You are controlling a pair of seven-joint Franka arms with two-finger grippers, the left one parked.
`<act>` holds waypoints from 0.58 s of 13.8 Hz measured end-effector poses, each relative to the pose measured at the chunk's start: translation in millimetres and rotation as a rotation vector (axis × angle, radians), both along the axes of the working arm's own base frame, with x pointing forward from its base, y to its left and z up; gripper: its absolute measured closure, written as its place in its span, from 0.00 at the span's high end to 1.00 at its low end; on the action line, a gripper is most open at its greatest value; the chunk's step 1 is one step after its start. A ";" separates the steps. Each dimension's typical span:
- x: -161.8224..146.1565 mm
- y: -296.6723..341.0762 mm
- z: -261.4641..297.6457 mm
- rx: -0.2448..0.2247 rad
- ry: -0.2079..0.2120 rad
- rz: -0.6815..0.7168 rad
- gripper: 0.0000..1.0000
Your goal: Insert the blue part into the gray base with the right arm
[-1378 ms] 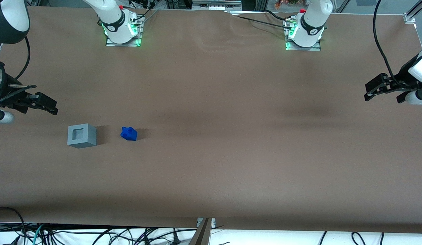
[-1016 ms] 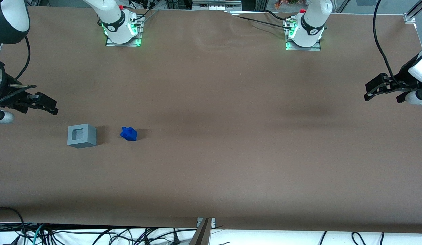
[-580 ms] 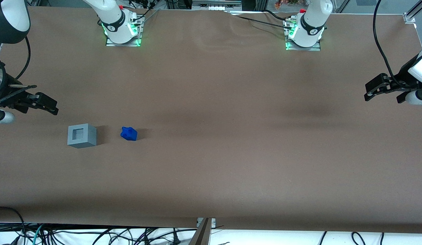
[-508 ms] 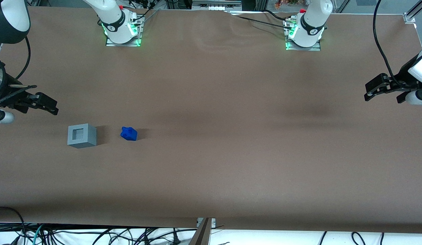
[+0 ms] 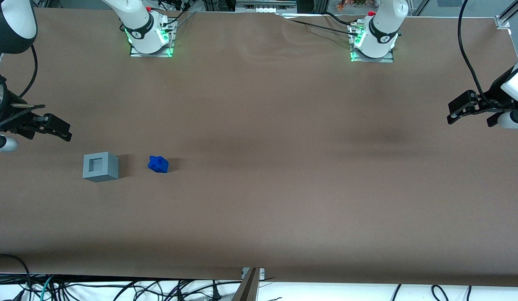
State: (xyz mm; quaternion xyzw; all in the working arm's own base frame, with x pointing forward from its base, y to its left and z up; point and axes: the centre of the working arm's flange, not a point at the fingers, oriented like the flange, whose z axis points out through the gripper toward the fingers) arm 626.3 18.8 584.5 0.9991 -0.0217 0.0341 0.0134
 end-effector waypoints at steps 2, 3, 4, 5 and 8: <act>0.0 0.0 0.0 0.000 0.000 0.000 1.00; 0.0 0.0 0.0 0.000 0.000 0.000 1.00; 0.0 0.0 -0.1 0.000 0.000 0.000 1.00; 0.1 0.0 -0.4 0.000 0.001 0.000 1.00; 0.2 0.0 -1.9 0.000 0.004 0.000 1.00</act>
